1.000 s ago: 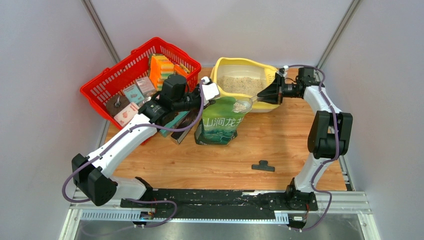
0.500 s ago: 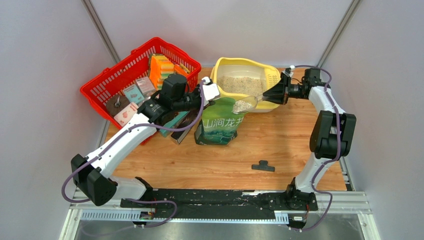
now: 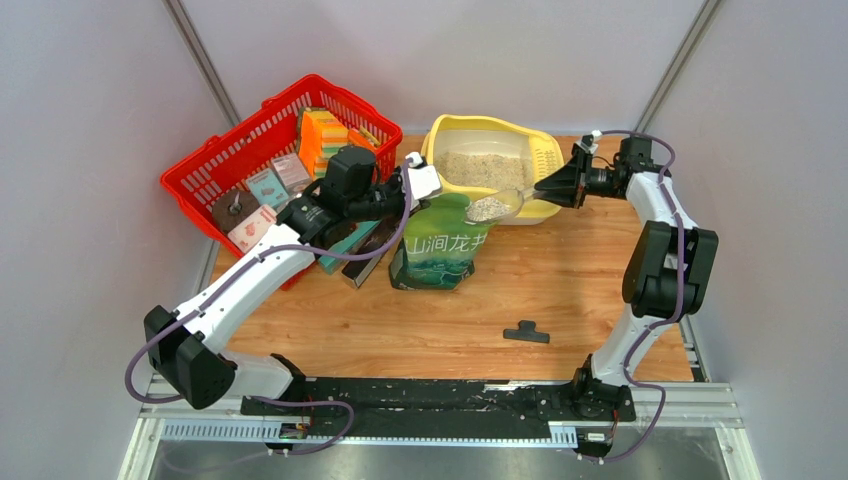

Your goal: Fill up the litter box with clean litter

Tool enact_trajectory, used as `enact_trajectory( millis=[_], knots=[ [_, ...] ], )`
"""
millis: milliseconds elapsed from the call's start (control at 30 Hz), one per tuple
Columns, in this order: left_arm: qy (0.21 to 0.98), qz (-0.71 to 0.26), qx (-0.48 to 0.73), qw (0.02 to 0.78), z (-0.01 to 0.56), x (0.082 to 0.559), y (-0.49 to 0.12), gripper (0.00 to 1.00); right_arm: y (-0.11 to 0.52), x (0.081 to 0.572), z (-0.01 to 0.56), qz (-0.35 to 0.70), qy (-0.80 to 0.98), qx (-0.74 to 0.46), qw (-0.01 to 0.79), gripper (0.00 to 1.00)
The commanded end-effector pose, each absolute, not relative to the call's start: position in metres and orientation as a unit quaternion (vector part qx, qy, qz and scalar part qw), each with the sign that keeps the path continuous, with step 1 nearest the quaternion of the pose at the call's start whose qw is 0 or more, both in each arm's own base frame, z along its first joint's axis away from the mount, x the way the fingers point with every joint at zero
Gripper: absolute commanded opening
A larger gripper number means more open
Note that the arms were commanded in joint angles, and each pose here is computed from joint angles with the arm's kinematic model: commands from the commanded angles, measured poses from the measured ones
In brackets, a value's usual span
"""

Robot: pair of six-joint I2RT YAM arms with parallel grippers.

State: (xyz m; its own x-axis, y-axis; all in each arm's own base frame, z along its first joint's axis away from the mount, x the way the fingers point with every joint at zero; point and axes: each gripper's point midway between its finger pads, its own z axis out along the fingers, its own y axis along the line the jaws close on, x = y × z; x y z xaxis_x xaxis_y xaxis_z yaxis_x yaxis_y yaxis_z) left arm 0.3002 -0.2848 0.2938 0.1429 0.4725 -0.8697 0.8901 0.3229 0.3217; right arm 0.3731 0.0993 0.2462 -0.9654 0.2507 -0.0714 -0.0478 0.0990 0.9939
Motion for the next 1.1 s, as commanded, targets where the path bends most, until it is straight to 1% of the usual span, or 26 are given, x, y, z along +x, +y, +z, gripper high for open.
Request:
enact_trajectory(
  millis=[0, 600, 833, 1067],
  knots=[
    [0.575, -0.180, 0.539, 0.588, 0.346, 0.311, -0.287, 0.00, 0.097, 0.370, 0.270, 0.700, 0.704, 0.039, 0.113, 0.00],
    [0.582, -0.176, 0.548, 0.574, 0.336, 0.317, -0.291, 0.00, 0.086, 0.385, 0.286, 0.716, 0.687, 0.024, 0.121, 0.00],
    [0.584, -0.180, 0.552, 0.567, 0.331, 0.321, -0.295, 0.00, 0.076, 0.402, 0.291, 0.713, 0.688, 0.018, 0.136, 0.00],
    [0.598, -0.184, 0.556, 0.547, 0.319, 0.326, -0.299, 0.00, 0.066, 0.434, 0.282, 0.712, 0.688, 0.017, 0.141, 0.00]
  ],
)
